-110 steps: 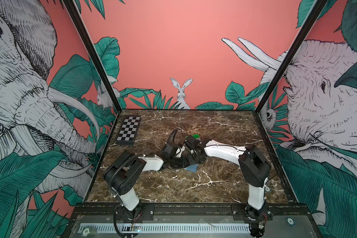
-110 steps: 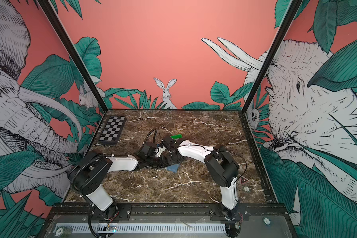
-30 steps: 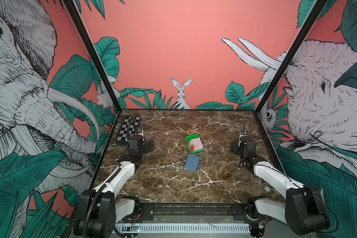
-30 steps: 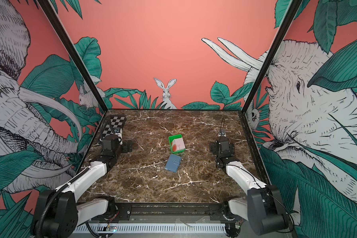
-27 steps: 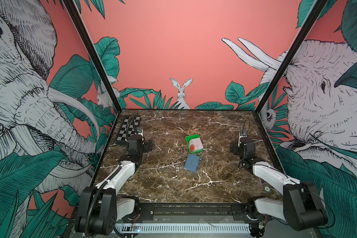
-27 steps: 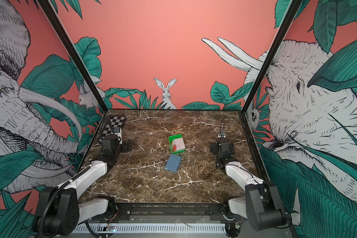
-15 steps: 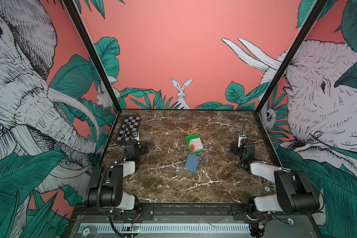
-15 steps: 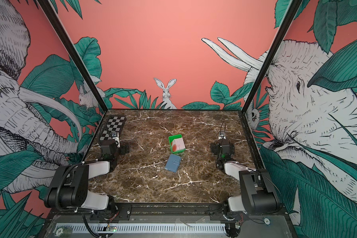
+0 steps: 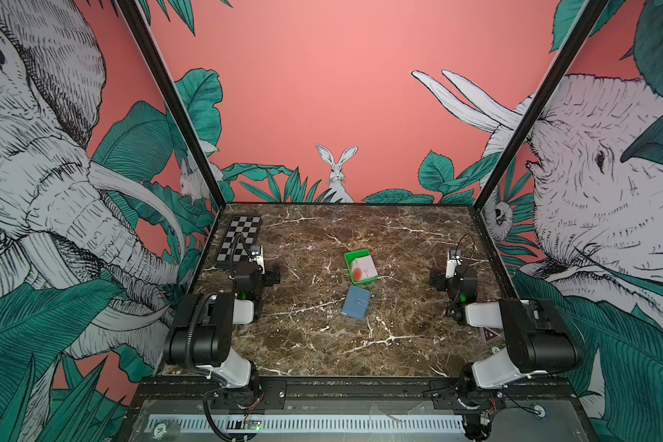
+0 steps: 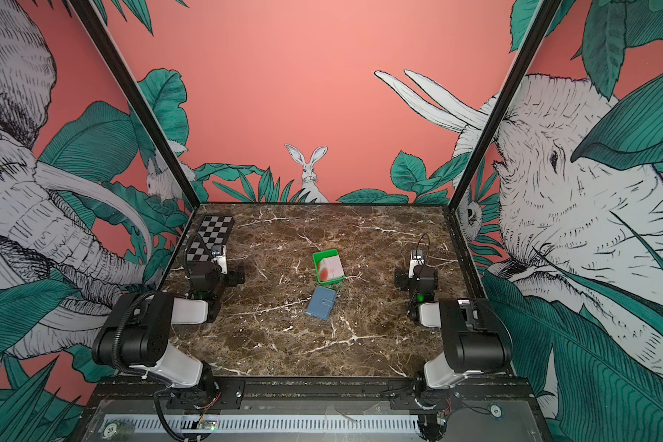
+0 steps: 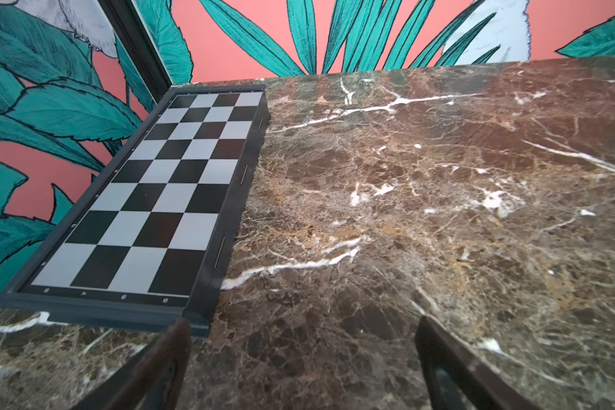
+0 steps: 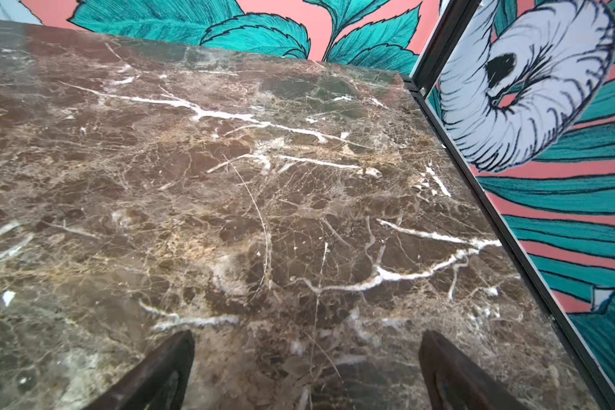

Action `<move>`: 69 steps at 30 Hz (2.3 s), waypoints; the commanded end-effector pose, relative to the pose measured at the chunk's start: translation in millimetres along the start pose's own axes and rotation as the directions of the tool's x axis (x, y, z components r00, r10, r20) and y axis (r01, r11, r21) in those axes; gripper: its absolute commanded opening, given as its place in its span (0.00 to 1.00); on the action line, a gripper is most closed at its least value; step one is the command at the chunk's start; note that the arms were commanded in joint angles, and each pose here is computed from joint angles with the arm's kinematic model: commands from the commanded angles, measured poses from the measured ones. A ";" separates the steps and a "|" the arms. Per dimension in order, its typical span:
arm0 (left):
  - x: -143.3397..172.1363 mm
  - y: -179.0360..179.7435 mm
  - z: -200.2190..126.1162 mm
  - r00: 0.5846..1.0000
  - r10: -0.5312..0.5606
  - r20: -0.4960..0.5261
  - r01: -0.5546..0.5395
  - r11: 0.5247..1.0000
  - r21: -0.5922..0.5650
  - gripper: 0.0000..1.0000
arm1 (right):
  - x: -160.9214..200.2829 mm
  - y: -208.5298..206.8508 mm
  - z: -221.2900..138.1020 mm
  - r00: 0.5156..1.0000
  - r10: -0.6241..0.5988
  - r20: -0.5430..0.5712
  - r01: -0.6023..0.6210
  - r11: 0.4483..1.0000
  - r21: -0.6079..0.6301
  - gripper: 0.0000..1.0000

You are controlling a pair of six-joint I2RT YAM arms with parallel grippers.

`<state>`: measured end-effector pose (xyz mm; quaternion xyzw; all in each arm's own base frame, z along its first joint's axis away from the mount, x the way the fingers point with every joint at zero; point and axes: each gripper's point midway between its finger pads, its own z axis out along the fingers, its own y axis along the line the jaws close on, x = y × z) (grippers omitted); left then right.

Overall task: Insert credit cards into a card holder
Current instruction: Reset both arms

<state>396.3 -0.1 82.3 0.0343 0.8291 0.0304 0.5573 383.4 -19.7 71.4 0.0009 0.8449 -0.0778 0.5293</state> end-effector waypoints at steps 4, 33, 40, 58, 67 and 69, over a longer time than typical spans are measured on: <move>-14.6 -0.9 -1.5 0.999 0.018 0.052 -0.018 1.000 0.010 0.99 | -24.2 7.5 2.0 0.997 0.015 0.070 -0.011 0.998 -0.058 0.98; -15.2 -1.0 -1.3 0.998 0.021 0.053 -0.021 1.000 0.010 0.99 | -24.0 10.5 2.7 0.998 0.001 0.063 0.003 0.998 -0.067 0.98; -15.0 -1.1 -1.4 0.998 0.021 0.053 -0.021 1.000 0.011 0.99 | -23.3 6.1 -7.1 0.993 0.016 0.116 -0.010 0.999 -0.048 0.98; -15.1 -0.8 -1.2 0.998 0.020 0.053 -0.021 1.000 0.009 0.99 | -24.2 9.0 2.6 0.998 0.005 0.065 -0.001 0.998 -0.061 0.98; -14.4 -0.8 -1.2 0.999 0.020 0.051 -0.021 1.000 0.009 0.99 | -24.2 15.6 3.3 0.998 -0.007 0.062 0.013 0.995 -0.098 0.98; -14.0 -1.0 -1.4 0.999 0.020 0.050 -0.021 1.000 0.010 0.99 | -24.1 15.8 2.8 0.998 -0.008 0.063 0.014 0.995 -0.099 0.98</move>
